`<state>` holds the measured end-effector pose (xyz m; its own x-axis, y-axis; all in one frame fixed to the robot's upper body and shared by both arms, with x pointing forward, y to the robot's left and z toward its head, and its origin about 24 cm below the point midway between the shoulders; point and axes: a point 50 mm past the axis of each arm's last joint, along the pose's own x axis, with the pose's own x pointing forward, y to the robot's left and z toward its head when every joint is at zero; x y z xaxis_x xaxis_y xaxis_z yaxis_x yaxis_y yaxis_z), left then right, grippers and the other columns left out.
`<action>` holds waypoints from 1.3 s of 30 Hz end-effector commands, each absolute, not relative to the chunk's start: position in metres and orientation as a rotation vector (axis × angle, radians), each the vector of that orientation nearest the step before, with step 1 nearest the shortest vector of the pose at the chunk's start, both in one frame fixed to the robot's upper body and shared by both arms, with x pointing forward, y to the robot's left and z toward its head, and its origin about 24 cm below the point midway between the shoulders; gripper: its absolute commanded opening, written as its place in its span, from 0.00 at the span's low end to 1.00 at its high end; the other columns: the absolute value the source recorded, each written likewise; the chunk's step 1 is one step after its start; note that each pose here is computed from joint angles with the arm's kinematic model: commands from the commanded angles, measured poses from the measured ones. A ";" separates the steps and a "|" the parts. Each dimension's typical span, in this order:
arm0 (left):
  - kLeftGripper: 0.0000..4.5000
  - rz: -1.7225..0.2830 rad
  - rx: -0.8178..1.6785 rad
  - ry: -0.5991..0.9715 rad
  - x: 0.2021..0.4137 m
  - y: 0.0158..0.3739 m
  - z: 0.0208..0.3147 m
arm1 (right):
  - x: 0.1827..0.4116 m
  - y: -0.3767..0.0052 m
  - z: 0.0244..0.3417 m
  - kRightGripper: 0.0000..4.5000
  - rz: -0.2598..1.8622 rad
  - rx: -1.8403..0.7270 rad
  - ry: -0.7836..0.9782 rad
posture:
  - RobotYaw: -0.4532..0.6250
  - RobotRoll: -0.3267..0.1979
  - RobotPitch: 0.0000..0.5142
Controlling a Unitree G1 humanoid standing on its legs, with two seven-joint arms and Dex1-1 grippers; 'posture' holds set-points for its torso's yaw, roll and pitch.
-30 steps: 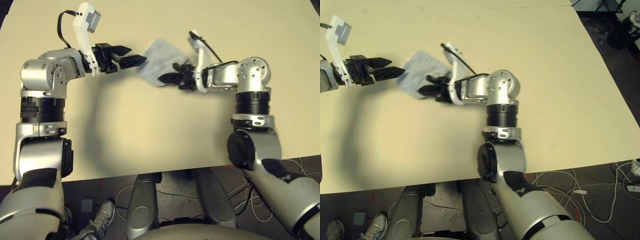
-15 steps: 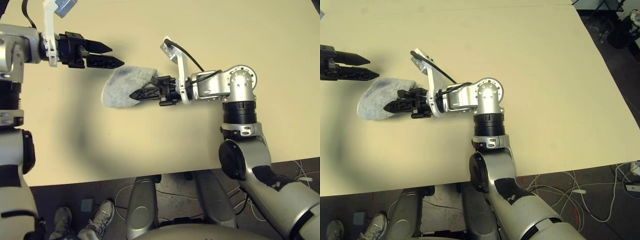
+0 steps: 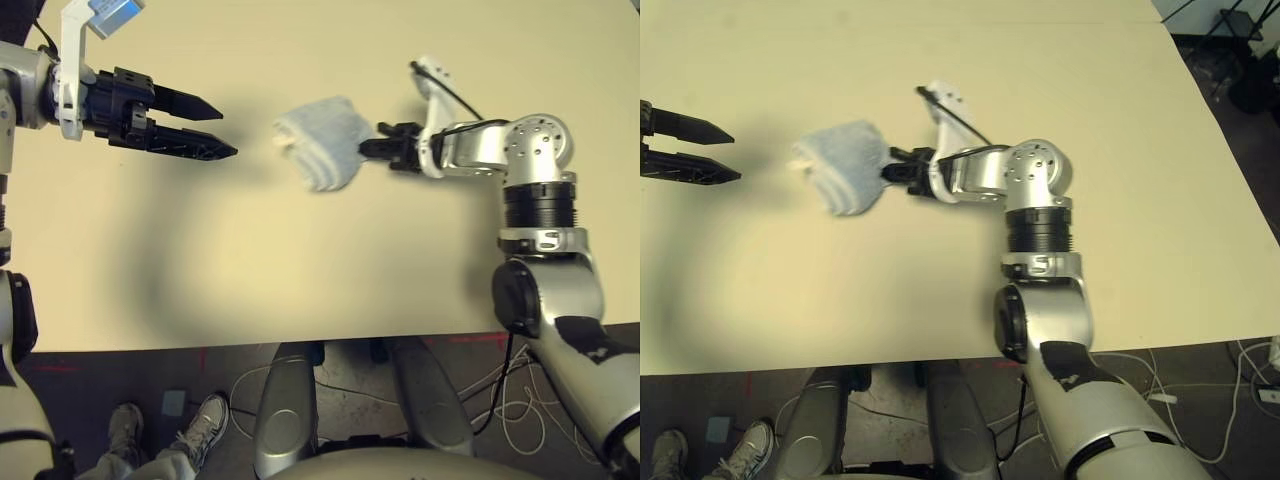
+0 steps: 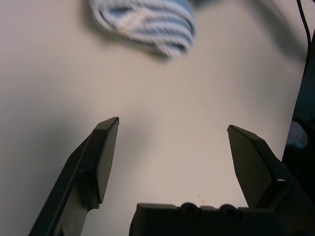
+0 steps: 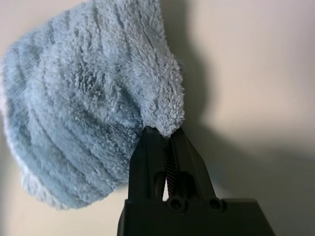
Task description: Wipe the water off the table with a rag.
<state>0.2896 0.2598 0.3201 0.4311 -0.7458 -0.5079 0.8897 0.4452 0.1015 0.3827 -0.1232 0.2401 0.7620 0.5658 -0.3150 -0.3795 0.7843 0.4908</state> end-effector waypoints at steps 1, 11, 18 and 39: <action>1.00 -1.071 0.390 0.442 0.290 0.256 0.314 | 0.391 -0.155 0.250 0.01 0.422 0.405 0.418 | 0.38 0.62 0.76; 1.00 -1.019 0.330 0.378 0.306 0.251 0.302 | 0.378 -0.198 0.313 0.01 0.469 0.313 0.258 | 0.37 0.62 0.75; 1.00 -1.017 0.288 0.370 0.309 0.248 0.293 | 0.351 -0.241 0.311 0.01 0.491 0.269 0.350 | 0.36 0.62 0.75; 1.00 -1.028 0.243 0.371 0.317 0.233 0.280 | 0.283 -0.358 0.209 0.01 0.242 0.286 0.812 | 0.33 0.62 0.72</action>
<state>0.3179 0.2345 0.2813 0.4686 -0.7868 -0.4017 0.8646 0.5018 0.0257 0.2852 -0.3503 0.2224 0.6898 0.3876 -0.6116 -0.1730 0.9084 0.3806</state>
